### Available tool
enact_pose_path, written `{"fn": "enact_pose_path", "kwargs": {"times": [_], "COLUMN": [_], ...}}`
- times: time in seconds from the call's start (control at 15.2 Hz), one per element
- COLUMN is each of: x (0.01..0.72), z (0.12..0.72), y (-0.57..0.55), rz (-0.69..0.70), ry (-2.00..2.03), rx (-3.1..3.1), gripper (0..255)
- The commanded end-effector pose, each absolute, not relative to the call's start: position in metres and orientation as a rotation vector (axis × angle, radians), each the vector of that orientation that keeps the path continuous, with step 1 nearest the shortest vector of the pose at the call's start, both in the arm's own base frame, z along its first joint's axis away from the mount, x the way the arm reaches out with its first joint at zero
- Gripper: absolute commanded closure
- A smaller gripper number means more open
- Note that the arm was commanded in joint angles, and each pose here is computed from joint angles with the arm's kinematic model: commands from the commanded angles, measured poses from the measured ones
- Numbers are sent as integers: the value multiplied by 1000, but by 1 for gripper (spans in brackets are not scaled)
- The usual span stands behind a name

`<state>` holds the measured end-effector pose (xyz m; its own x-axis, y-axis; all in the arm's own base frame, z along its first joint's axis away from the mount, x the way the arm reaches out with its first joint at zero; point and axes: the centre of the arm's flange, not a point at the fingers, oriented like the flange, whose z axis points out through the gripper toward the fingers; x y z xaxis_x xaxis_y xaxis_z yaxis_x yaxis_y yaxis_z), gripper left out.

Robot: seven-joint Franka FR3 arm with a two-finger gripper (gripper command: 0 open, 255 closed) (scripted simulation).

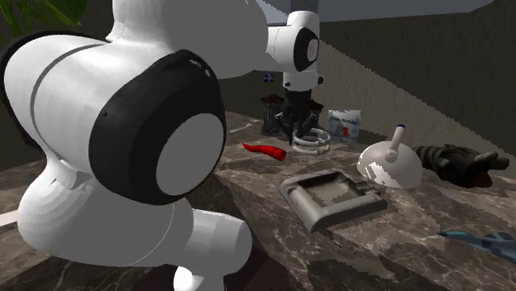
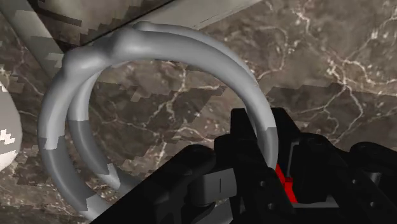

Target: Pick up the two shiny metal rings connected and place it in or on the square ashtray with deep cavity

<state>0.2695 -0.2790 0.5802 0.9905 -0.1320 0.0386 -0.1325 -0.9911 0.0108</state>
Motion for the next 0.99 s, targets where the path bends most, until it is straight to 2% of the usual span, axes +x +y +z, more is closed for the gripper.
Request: {"fn": "enact_pose_path", "kwargs": {"times": [0.0, 0.4, 0.92], "x": [242, 167, 161], "z": [582, 583, 546], "y": [-289, -314, -316], "rz": [59, 59, 59], "ry": [-206, -206, -206], "rx": [3121, 3121, 3121], "gripper": [255, 255, 255]}}
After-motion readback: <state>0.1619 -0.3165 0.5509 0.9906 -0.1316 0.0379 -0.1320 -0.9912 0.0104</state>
